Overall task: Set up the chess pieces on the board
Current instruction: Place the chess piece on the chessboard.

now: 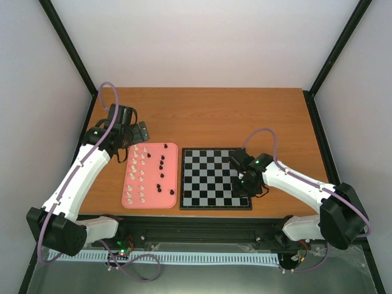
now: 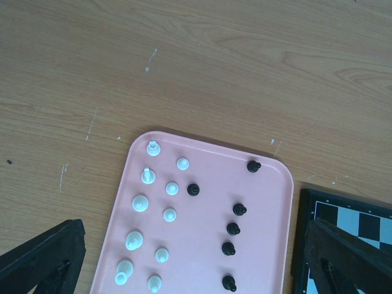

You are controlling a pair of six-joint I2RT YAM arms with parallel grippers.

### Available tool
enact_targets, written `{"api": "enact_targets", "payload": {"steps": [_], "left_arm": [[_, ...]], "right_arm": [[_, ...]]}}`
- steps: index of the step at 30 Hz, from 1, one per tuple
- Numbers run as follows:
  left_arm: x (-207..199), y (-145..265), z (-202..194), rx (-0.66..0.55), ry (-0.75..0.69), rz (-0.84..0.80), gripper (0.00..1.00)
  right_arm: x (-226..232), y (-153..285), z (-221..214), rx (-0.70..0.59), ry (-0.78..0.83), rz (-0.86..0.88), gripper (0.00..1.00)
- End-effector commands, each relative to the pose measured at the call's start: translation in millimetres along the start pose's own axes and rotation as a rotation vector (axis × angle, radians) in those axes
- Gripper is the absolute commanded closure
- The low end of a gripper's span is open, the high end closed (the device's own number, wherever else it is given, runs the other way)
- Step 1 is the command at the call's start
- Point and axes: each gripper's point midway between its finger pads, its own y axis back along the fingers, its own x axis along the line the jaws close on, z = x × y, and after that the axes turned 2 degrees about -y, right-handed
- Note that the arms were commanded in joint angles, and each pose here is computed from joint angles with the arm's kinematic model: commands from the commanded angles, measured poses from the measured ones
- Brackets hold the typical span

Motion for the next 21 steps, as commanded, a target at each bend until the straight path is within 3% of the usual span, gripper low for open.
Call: {"api": "enact_targets", "payload": {"steps": [1, 21], "left_arm": [[-1, -3, 2, -0.006, 0.016, -0.007, 0.0], [0, -8, -2, 0.003, 0.016, 0.003, 0.0]], "right_arm": [[-6, -1, 4, -0.035, -0.054, 0.016, 0.85], [-21, -12, 18, -0.017, -0.062, -0.051, 0.84]]}}
